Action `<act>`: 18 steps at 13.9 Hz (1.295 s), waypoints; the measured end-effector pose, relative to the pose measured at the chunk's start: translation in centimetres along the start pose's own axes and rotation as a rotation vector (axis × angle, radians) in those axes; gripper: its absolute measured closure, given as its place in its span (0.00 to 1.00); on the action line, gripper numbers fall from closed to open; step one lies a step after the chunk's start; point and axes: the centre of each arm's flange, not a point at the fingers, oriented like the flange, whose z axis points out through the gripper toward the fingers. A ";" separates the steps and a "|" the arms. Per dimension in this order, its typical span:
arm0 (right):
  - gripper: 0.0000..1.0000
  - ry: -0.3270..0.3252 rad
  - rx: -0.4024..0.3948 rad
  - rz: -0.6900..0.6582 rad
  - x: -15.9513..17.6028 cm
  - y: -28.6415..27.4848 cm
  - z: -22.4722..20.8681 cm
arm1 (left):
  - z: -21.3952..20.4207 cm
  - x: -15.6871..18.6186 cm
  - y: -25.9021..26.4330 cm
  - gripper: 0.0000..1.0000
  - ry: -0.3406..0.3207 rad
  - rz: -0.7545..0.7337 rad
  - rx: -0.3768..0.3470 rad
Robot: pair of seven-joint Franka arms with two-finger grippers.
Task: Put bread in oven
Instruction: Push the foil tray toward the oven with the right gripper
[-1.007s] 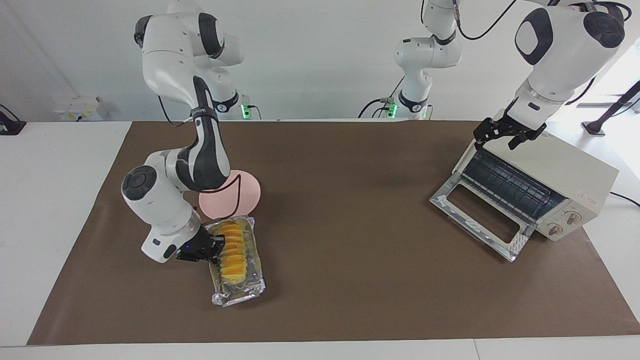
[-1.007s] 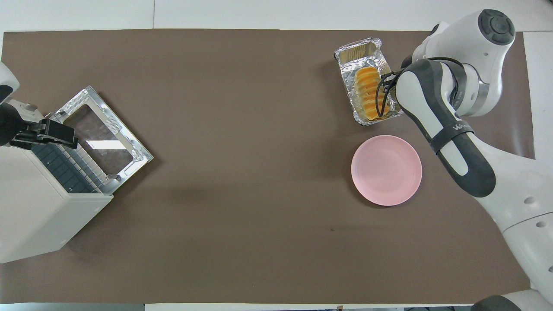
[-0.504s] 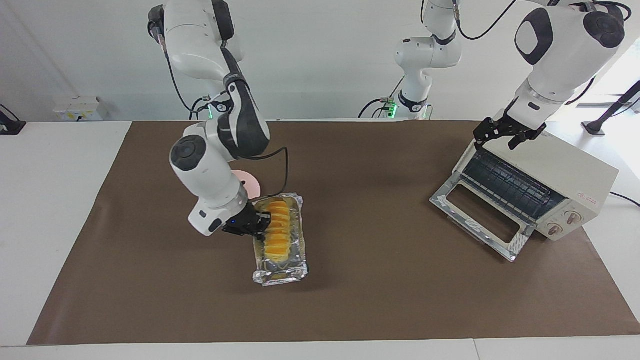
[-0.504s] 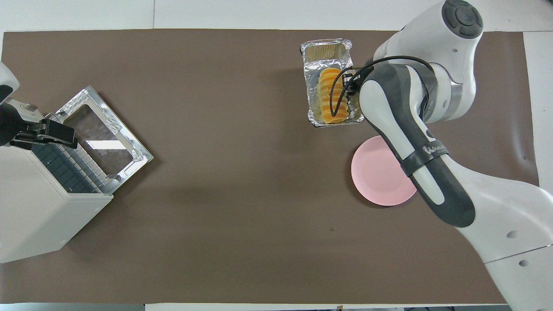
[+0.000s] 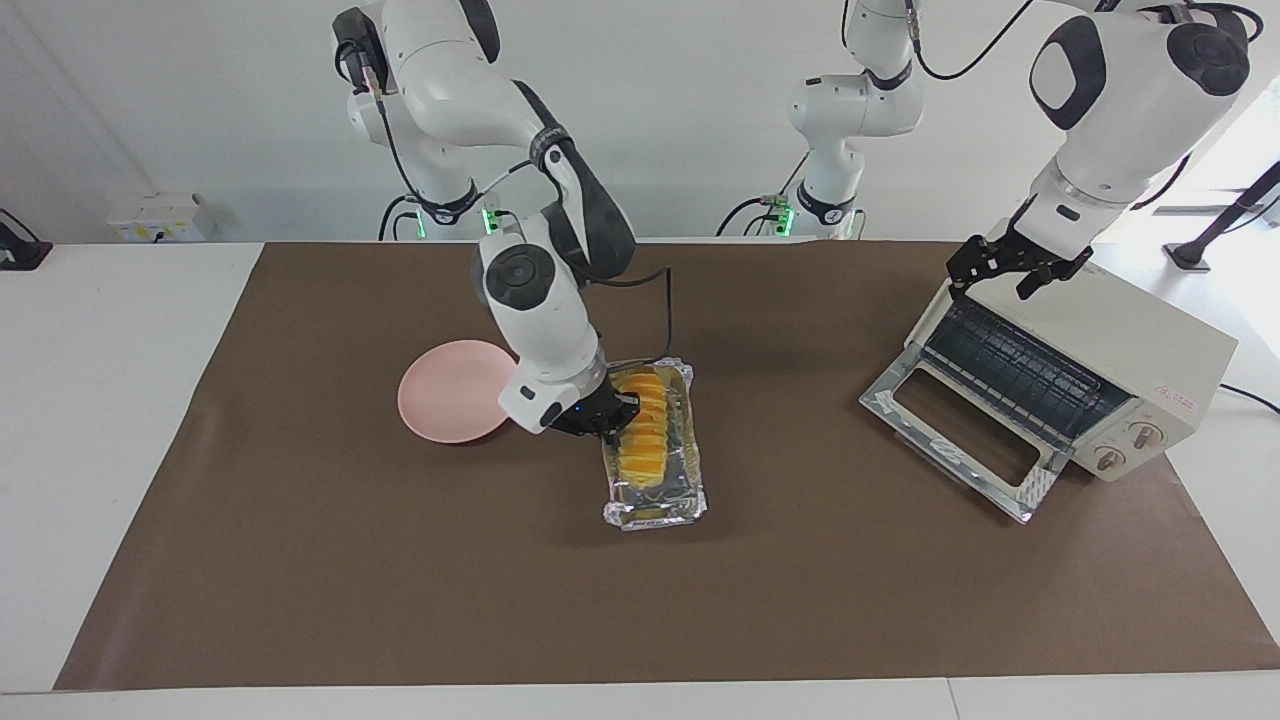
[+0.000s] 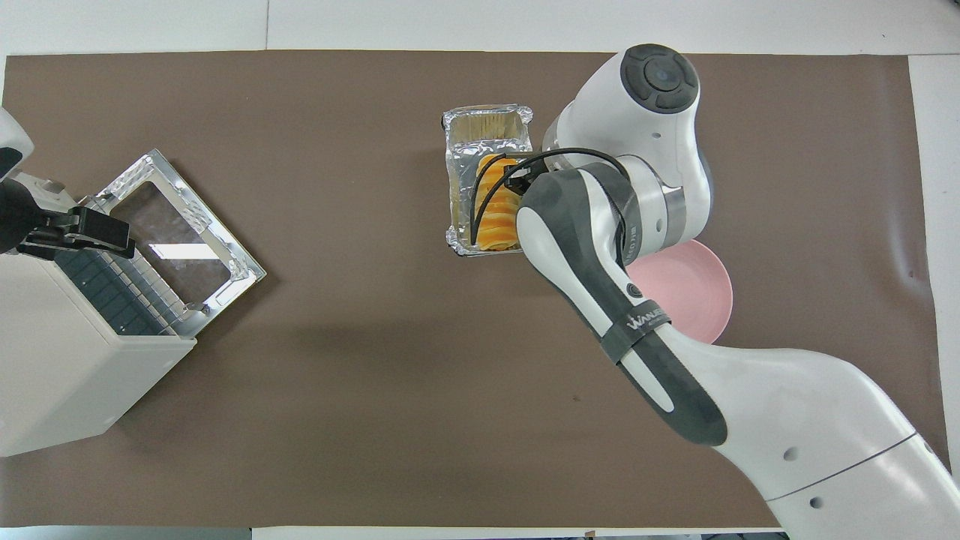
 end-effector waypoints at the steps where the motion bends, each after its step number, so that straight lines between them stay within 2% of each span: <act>1: 0.98 0.008 0.001 0.002 -1.1 -1.1 1.0 | 0.0 0.0 0.0 0.00 0.000 0.000 0.000; 6: 0.98 0.048 0.008 0.021 -5.6 -3.2 4.8 | 0.0 0.0 0.0 0.00 0.000 0.000 0.000; 12: 0.98 0.082 0.013 0.028 -7.3 -2.7 7.2 | 0.0 0.0 0.0 0.00 0.000 0.000 0.000; 18: 0.96 0.083 0.011 0.007 -8.7 -3.6 8.4 | 0.0 0.0 0.0 0.00 0.000 0.000 0.000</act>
